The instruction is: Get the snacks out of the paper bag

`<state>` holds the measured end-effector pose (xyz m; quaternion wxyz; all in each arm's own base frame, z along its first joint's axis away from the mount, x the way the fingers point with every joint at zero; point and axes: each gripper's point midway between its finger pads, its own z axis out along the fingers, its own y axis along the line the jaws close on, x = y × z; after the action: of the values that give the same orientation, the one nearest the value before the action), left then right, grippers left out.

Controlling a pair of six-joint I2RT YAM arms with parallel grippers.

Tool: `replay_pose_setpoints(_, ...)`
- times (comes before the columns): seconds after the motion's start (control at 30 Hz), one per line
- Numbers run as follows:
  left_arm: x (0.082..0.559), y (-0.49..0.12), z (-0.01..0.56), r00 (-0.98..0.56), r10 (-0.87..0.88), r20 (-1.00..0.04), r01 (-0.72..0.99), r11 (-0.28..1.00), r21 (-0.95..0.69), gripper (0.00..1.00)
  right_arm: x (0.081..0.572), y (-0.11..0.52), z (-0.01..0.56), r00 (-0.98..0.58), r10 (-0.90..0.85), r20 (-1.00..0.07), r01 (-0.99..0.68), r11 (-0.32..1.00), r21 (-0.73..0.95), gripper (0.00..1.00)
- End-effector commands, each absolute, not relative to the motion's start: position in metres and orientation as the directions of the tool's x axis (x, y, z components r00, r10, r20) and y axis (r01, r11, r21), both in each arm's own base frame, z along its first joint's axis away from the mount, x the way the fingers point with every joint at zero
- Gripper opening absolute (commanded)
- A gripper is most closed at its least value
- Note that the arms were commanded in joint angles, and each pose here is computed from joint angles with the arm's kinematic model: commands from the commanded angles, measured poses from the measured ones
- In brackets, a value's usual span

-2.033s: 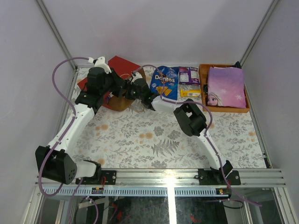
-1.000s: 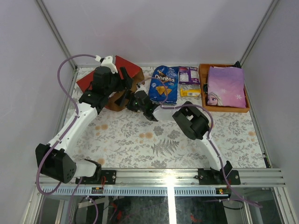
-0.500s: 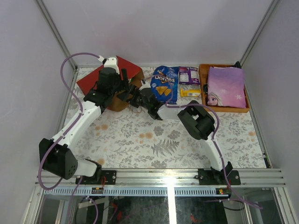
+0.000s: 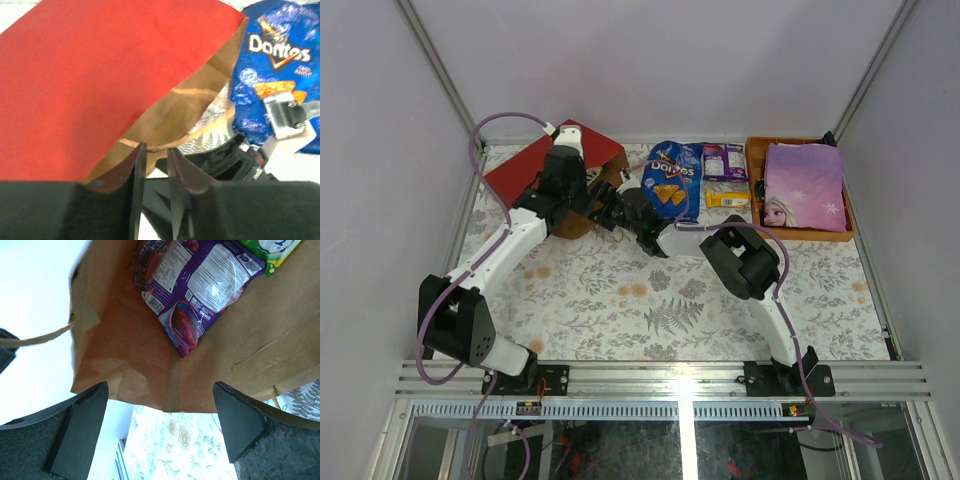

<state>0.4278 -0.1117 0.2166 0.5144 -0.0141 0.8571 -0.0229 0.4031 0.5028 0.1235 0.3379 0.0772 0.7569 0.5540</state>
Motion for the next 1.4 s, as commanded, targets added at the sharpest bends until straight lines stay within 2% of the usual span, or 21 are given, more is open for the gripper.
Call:
replay_pose_setpoints(0.0,0.449,-0.106,0.256,-0.341,-0.091,-0.936,-0.044,0.996,-0.081,0.05,0.401,0.510,0.144,-0.760,0.498,-0.419,-0.300,0.303,0.905,0.92)
replay_pose_setpoints(0.03,0.450,-0.106,0.259,-0.334,-0.099,-0.937,-0.045,0.995,-0.089,0.00,0.401,0.510,0.143,-0.761,0.498,-0.416,-0.297,0.302,0.906,0.92)
replay_pose_setpoints(0.17,0.449,-0.111,0.263,-0.331,-0.114,-0.937,-0.023,0.993,-0.113,0.00,0.401,0.510,0.140,-0.769,0.502,-0.396,-0.278,0.296,0.914,0.92)
replay_pose_setpoints(0.3,0.442,-0.115,0.272,-0.326,-0.142,-0.935,-0.004,0.989,-0.149,0.00,0.403,0.511,0.138,-0.780,0.530,-0.334,-0.230,0.254,0.940,0.91)
replay_pose_setpoints(0.47,0.429,-0.138,0.280,-0.327,-0.208,-0.922,0.083,0.965,-0.247,0.00,0.406,0.515,0.138,-0.786,0.564,-0.254,-0.182,0.182,0.966,0.84)
replay_pose_setpoints(0.63,0.421,-0.141,0.280,-0.321,-0.181,-0.930,0.066,0.975,-0.213,0.00,0.406,0.512,0.121,-0.791,0.568,-0.228,-0.118,0.224,0.967,0.81)
replay_pose_setpoints(0.77,0.412,-0.143,0.284,-0.329,-0.176,-0.928,0.085,0.973,-0.215,0.00,0.409,0.507,0.113,-0.783,0.571,-0.247,-0.102,0.273,0.957,0.81)
replay_pose_setpoints(1.03,0.387,-0.164,0.313,-0.326,-0.195,-0.925,0.227,0.934,-0.277,0.00,0.412,0.506,0.086,-0.800,0.539,-0.265,-0.074,0.351,0.934,0.81)
replay_pose_setpoints(1.37,0.394,-0.170,0.289,-0.390,-0.159,-0.907,0.219,0.941,-0.259,0.00,0.430,0.526,0.071,-0.813,0.501,-0.299,-0.081,0.410,0.909,0.81)
